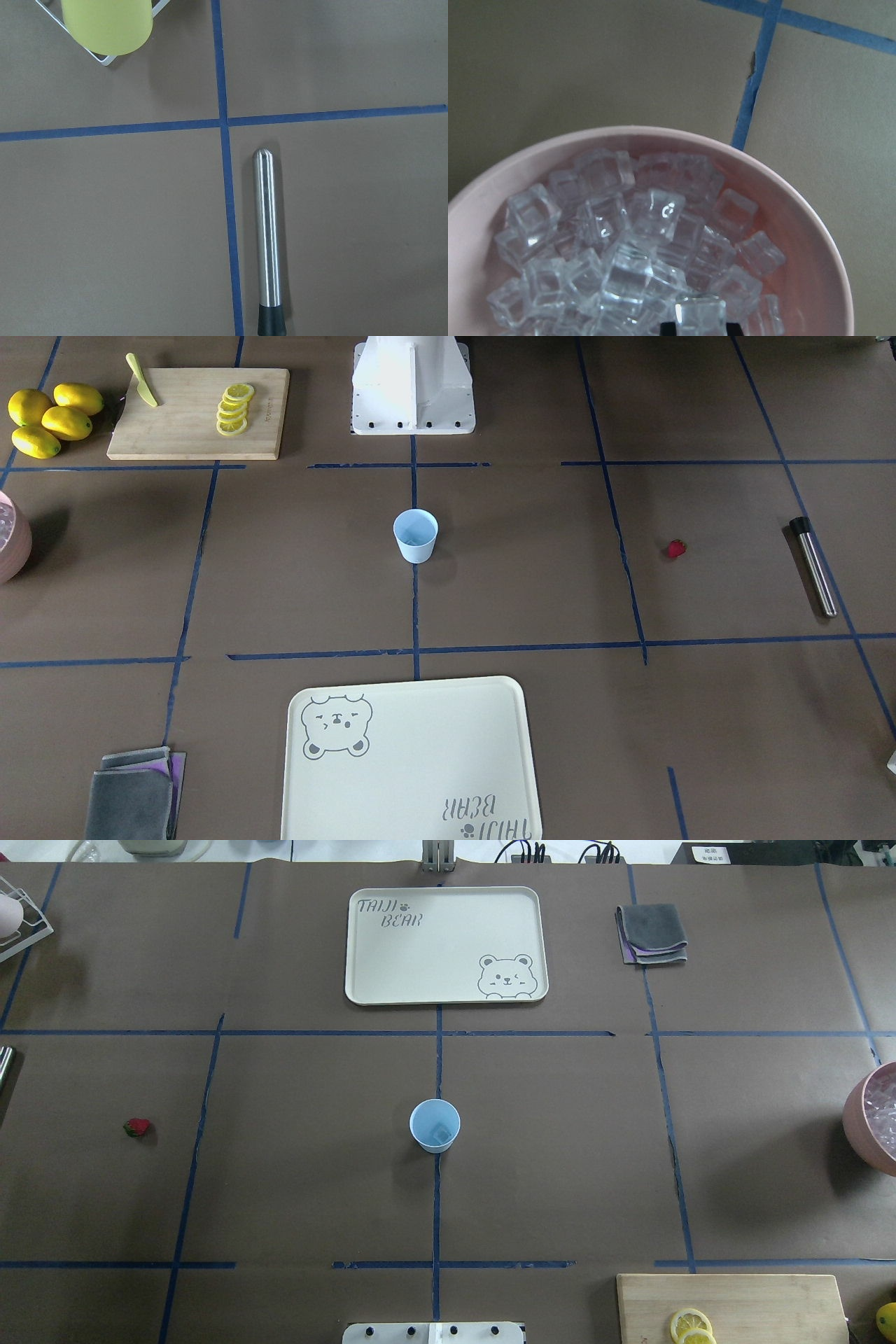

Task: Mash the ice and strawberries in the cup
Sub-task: 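Grasp another ice cube from the pink bowl with the right gripper, then carry the ice cube with the right gripper over the blue cup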

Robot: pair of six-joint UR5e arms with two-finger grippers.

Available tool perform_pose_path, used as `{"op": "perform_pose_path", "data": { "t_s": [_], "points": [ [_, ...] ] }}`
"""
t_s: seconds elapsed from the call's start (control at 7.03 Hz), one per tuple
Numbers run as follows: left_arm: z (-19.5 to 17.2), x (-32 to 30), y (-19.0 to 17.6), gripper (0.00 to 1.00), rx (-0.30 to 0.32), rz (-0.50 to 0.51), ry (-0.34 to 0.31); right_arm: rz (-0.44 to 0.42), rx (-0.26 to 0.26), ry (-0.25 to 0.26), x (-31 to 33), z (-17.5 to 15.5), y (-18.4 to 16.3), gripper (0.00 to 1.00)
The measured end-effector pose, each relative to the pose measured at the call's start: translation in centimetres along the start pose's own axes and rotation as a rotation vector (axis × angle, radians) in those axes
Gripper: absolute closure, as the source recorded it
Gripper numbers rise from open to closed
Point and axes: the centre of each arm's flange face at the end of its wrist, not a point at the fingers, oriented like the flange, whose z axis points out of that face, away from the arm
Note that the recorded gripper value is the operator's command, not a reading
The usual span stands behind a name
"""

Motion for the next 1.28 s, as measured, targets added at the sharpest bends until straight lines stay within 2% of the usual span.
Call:
{"op": "perform_pose_path", "data": {
  "t_s": [0.28,0.43,0.57,0.85,1.0,1.28],
  "points": [
    [0.0,0.0,0.0,0.0,0.0,0.0,0.0,-0.016,0.035,0.003,0.2,-2.1,1.2,1.0],
    [0.0,0.0,0.0,0.0,-0.001,0.0,0.0,-0.03,0.063,-0.001,-0.6,-3.5,0.2,1.0],
    [0.0,-0.1,0.1,0.0,-0.001,-0.001,0.0,-0.04,0.097,-0.021,-2.4,-5.6,-1.8,1.0],
    [0.1,-0.1,0.1,0.0,-0.002,-0.001,0.0,-0.019,0.14,-0.107,-9.5,-11.1,-8.4,1.0],
    [0.1,-0.1,0.2,0.0,-0.003,-0.002,0.0,0.002,0.143,-0.145,-14.3,-12.9,-11.5,1.0],
    [0.2,-0.2,0.2,0.0,-0.004,-0.003,0.0,0.075,0.125,-0.217,-27.9,-14.4,-16.6,1.0]
  ]
}}
